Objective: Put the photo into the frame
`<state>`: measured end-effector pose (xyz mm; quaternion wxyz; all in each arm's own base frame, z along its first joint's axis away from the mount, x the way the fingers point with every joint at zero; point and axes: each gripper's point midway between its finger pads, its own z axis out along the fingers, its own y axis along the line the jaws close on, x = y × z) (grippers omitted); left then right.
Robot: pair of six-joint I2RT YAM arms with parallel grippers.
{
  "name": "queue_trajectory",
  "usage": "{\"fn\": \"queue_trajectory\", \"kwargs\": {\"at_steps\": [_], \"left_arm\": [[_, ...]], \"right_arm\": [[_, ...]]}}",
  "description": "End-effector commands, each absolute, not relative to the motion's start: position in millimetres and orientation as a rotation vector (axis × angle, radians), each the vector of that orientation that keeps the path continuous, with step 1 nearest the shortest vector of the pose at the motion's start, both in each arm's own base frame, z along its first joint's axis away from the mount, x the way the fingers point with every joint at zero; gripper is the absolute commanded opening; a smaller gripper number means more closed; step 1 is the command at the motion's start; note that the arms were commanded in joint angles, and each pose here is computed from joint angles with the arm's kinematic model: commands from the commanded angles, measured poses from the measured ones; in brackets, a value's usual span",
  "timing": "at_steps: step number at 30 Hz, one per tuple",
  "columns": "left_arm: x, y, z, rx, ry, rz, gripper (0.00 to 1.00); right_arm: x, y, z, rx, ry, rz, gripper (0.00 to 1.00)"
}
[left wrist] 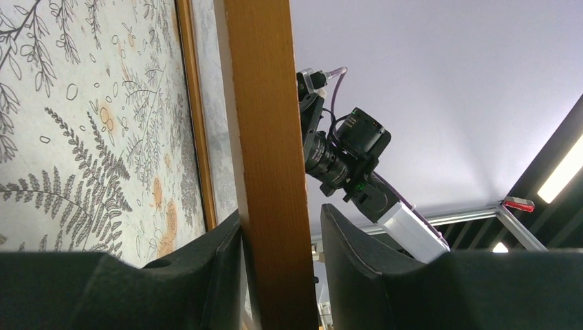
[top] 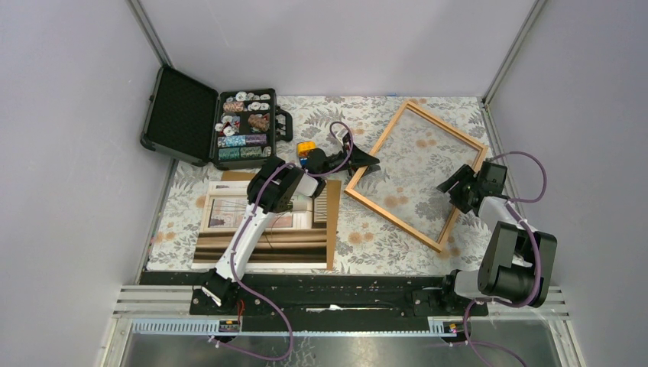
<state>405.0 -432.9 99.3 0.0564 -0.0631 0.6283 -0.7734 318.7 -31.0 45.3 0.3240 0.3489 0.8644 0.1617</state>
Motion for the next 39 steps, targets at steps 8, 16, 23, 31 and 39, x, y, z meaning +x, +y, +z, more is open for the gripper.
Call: {"fn": "queue_trajectory", "kwargs": {"at_steps": [8, 16, 23, 31, 39], "left_arm": [[400, -424, 99, -0.106, 1.741, -2.358, 0.35], [401, -424, 99, -0.108, 1.741, -2.358, 0.34], [400, -424, 98, -0.112, 1.745, -2.359, 0.33], [400, -427, 94, -0.119, 1.757, -2.385, 0.33], [399, -429, 92, -0.120, 1.764, -2.398, 0.33]], "right_arm": [[303, -58, 55, 0.996, 2.288, 0.220, 0.71], [296, -64, 52, 0.995, 2.289, 0.177, 0.72], [298, -53, 41, 0.989, 2.322, 0.256, 0.72], [310, -27, 36, 0.940, 2.324, 0.476, 0.71], [315, -4, 34, 0.906, 2.290, 0.664, 0.70]]}}
